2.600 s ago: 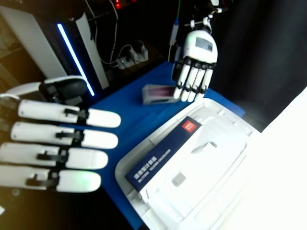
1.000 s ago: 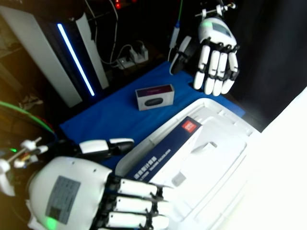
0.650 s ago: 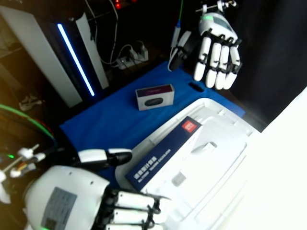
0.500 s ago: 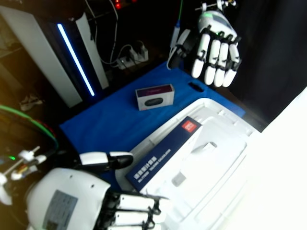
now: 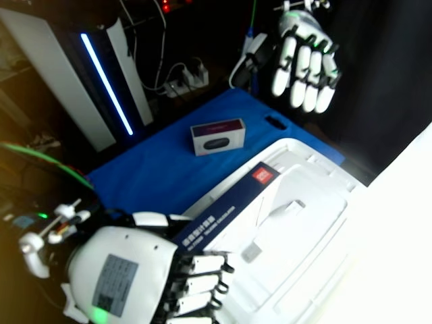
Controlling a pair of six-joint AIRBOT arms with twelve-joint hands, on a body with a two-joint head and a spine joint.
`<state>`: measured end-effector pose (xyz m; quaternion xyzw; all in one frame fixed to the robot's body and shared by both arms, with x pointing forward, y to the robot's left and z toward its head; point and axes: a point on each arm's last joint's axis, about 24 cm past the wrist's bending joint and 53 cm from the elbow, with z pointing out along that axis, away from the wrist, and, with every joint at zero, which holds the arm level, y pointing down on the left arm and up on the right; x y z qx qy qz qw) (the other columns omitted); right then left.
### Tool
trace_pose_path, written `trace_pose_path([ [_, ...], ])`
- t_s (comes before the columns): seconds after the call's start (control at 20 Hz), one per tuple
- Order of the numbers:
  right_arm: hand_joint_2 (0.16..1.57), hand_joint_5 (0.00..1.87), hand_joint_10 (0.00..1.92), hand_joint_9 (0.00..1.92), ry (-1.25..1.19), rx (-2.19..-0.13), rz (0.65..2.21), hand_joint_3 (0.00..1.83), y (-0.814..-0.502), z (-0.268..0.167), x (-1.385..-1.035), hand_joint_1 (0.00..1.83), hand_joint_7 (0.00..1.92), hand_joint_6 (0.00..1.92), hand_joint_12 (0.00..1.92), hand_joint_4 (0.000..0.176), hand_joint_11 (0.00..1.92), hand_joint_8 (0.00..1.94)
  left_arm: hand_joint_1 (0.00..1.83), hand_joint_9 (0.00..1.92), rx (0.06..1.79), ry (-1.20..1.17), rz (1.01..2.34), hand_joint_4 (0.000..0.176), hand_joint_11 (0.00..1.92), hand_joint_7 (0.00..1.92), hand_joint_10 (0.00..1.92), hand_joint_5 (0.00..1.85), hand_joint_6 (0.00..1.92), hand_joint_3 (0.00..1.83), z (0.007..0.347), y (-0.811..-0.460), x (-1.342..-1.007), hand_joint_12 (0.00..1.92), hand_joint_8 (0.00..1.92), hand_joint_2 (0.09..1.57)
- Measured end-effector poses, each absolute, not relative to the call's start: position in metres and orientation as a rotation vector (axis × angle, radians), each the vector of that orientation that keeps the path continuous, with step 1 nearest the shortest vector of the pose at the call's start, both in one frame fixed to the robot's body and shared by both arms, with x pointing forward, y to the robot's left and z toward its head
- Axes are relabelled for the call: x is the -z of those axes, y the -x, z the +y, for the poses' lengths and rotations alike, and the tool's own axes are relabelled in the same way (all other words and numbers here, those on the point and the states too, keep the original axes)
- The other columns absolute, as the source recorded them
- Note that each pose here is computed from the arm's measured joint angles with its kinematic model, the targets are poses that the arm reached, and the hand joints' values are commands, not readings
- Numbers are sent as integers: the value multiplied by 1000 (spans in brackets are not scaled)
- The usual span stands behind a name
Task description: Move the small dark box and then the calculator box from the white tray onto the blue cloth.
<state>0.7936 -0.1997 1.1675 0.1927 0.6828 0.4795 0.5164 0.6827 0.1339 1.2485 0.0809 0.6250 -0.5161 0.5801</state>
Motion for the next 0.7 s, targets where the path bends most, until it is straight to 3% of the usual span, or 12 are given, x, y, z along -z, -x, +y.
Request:
trace_pose_path([
  [0.2,1018,1136,40,1510,-482,-1164,1640,0,-795,-202,-1168,1300,1329,521,1086,0,1148,568,821,320,1189,-206,1470,68,0,347,5,282,6,1,134,-682,-1243,663,4,810],
  [0.35,1077,1011,44,1516,-472,-1172,1647,3,-793,-198,-1167,1281,1160,670,1160,0,1102,915,837,322,1183,-191,1482,73,0,349,2,279,1,2,136,-683,-1237,638,2,816],
  [0.4,1108,994,64,1545,-471,-1177,1648,0,-792,-197,-1167,1186,1237,889,1143,0,1140,628,829,310,1177,-189,1489,65,0,337,0,262,0,8,137,-683,-1234,657,0,844],
  [0.5,1138,934,165,1550,-446,-1201,1633,0,-787,-192,-1176,1152,1351,1031,1180,0,1182,341,852,292,1165,-165,1496,70,0,335,0,265,6,3,142,-686,-1230,642,4,853],
  [0.65,1154,901,607,1399,-424,-1240,1589,0,-783,-190,-1191,1144,1378,1089,1189,0,1226,229,850,288,1159,-122,1507,74,0,349,0,280,4,1,149,-689,-1220,693,3,849],
  [0.7,1160,888,754,1346,-424,-1246,1583,0,-783,-191,-1193,1141,1361,1109,1288,0,1203,244,883,293,1151,-120,1519,89,0,356,2,310,9,0,150,-688,-1215,657,3,847],
])
